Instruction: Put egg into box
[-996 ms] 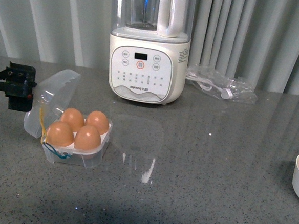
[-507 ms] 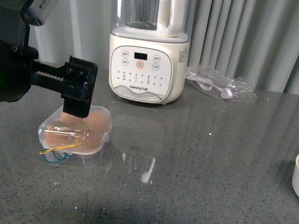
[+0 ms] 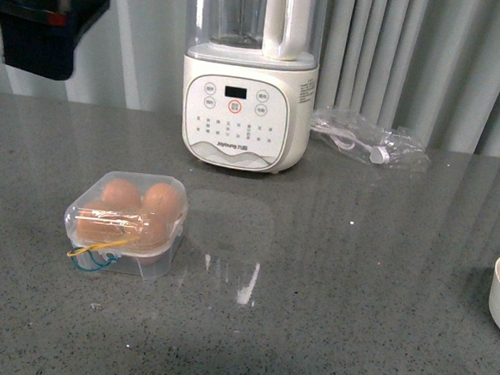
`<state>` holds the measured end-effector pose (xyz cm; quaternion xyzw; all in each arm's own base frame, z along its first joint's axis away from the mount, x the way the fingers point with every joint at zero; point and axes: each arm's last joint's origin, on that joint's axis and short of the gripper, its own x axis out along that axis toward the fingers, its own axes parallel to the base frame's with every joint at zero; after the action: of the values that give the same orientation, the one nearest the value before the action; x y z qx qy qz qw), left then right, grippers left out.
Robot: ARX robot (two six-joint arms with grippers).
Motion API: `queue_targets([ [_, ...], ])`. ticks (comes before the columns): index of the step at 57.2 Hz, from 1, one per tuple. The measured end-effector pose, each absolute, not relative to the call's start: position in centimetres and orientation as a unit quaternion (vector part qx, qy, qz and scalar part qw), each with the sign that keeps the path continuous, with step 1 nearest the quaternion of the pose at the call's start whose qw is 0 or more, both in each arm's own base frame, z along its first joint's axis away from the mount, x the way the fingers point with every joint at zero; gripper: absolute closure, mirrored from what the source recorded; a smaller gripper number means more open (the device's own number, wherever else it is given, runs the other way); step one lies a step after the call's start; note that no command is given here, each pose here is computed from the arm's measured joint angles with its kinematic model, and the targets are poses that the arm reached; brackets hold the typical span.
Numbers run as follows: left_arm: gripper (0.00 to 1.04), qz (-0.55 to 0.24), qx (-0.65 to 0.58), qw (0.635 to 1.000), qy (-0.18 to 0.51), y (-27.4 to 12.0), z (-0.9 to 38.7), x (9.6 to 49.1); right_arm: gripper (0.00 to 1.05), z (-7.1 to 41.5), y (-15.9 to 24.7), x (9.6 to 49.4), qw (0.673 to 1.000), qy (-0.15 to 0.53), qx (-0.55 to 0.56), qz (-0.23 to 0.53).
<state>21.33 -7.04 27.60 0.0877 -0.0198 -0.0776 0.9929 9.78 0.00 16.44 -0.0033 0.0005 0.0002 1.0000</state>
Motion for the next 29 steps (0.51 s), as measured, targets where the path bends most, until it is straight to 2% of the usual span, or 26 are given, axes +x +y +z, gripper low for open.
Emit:
queue_targets([
  [18, 0.08, -0.042, 0.076, 0.996, -0.031, -5.1, 28.5, 16.7, 0.07, 16.4, 0.0, 9.8, 1.0, 0.0, -0.003, 0.0],
  [20, 0.15, -0.019, 0.061, 0.998, -0.017, -4.7, 28.3, 16.3, 0.07, 16.4, 0.0, 9.8, 1.0, 0.0, -0.003, 0.0],
  [29, 0.41, -0.006, 0.018, 1.0, 0.0, -3.4, 25.6, 15.2, 0.07, 16.4, 0.0, 9.8, 1.0, 0.0, -0.003, 0.0],
])
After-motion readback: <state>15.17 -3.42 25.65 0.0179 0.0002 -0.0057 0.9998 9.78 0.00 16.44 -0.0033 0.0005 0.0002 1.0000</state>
